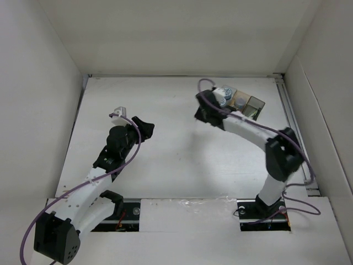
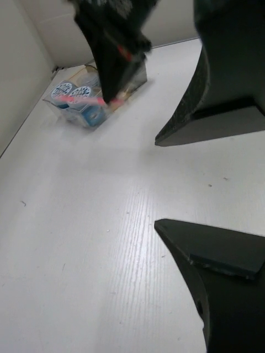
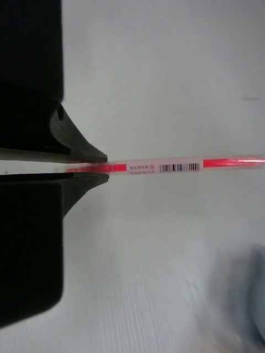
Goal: Sort the stationery into containers
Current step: Grab a piece of stationery with the right arm, then place the stationery into the container
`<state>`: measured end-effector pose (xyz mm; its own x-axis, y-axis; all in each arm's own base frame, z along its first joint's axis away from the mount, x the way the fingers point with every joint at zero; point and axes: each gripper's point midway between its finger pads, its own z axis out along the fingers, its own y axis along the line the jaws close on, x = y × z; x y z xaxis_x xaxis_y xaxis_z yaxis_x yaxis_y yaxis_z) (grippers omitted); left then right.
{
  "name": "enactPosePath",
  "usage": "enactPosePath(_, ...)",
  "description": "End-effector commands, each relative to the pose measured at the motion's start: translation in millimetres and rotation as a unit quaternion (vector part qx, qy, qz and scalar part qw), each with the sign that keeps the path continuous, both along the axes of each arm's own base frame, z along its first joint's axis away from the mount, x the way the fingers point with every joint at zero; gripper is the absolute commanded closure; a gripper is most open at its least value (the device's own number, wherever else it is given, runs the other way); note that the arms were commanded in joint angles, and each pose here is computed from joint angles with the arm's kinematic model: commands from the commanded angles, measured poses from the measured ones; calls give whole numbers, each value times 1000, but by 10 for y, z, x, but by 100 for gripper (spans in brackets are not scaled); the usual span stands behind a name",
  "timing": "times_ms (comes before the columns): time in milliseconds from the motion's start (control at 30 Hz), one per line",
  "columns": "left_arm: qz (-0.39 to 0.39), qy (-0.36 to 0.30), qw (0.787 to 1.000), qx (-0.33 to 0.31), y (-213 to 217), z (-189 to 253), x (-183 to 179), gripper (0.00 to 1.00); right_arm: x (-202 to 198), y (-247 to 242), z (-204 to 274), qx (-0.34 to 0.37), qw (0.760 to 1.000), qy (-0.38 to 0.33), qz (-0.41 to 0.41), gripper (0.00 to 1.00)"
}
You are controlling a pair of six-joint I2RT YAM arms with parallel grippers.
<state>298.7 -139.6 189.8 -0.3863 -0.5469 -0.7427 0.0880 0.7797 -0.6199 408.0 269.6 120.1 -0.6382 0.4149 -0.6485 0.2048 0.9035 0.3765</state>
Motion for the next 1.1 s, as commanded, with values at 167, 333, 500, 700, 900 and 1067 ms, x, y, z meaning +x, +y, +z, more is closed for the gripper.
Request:
enactPosePath(167, -39, -40, 998, -23, -132, 172, -41, 39, 235, -2055, 571, 69, 966, -94, -230, 100)
enactPosePath(333, -39, -40, 998, -23, -126, 155, -57, 32, 322, -2487, 439, 81, 958, -77, -265, 100)
enactPosePath(500, -36, -38, 999, -16, -112, 124, -40, 0, 384, -2612, 270, 84, 956, -62, -275, 100)
enactPosePath(700, -32, -44, 998, -12, -98, 143, -25, 0, 446, -2643, 157, 84, 956, -49, -277, 100)
enactPosePath(900, -32, -40, 999, -11, -95, 121, -31, 0, 444, -2699, 91, 83, 953, -45, -289, 100)
enactPosePath(1067, -37, -39, 998, -12, -109, 121, -39, 0, 413, -2714, 25, 85, 950, -42, -298, 94)
